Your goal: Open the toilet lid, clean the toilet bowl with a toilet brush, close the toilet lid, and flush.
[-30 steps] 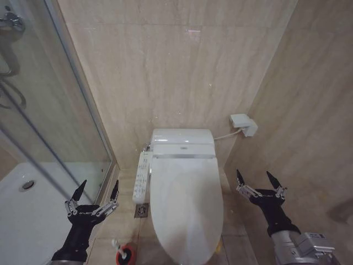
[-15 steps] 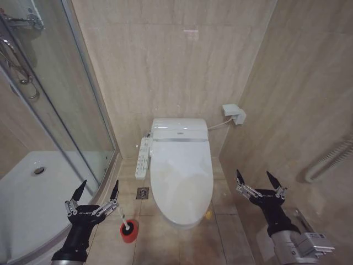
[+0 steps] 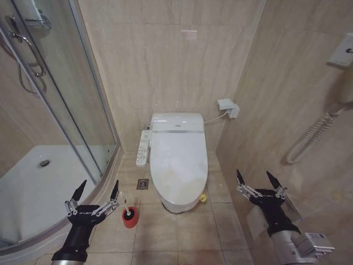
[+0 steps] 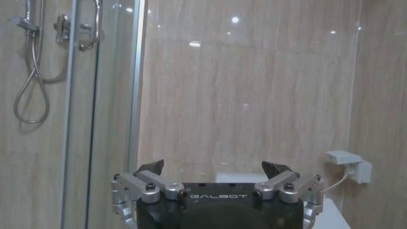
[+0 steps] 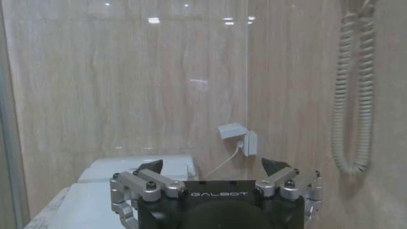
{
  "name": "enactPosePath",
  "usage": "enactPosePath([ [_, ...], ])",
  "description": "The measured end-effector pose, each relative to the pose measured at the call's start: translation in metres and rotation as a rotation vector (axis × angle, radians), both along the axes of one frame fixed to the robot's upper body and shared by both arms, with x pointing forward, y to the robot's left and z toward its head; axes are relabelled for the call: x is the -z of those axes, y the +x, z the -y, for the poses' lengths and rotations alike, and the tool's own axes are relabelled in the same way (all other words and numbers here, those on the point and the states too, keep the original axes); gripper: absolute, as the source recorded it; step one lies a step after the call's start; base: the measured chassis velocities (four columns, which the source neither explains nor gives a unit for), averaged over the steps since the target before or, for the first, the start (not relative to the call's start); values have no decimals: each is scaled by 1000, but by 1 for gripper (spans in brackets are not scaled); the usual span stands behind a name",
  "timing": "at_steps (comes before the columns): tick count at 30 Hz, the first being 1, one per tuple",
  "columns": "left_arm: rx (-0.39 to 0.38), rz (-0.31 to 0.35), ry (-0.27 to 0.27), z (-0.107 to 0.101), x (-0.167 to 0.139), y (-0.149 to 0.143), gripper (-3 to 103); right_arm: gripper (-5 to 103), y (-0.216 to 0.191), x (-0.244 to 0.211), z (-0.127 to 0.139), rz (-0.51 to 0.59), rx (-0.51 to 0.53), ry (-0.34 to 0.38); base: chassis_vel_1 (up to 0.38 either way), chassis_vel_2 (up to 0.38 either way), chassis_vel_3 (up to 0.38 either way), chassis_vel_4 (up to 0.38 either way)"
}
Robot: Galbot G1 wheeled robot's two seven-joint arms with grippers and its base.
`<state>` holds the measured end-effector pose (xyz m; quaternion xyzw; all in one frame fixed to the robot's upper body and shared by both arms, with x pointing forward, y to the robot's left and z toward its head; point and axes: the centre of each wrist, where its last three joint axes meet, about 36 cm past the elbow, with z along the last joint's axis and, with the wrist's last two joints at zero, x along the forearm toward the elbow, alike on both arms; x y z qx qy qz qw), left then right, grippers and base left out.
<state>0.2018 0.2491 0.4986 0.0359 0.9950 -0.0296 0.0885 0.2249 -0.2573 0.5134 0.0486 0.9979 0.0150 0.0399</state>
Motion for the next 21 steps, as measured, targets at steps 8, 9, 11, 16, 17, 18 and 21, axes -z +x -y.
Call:
enactPosePath([
  [8,0,0,0,0,0,0,100,100,0,0,0,0,0,0,138,-107,-142,109],
  [9,0,0,0,0,0,0,100,100,0,0,0,0,0,0,147,-77,-144,91],
  [11,0,0,0,0,0,0,100,100,0,0,0,0,0,0,147,-83,-137,91],
  [16,0,0,0,0,0,0,100,100,0,0,0,0,0,0,126,-89,-152,86],
  [17,0,0,0,0,0,0,100,100,0,0,0,0,0,0,109,-103,-142,88],
  [18,0,0,0,0,0,0,100,100,0,0,0,0,0,0,109,-103,-142,88],
  [21,0,0,0,0,0,0,100,100,0,0,0,0,0,0,137,-94,-127,116],
])
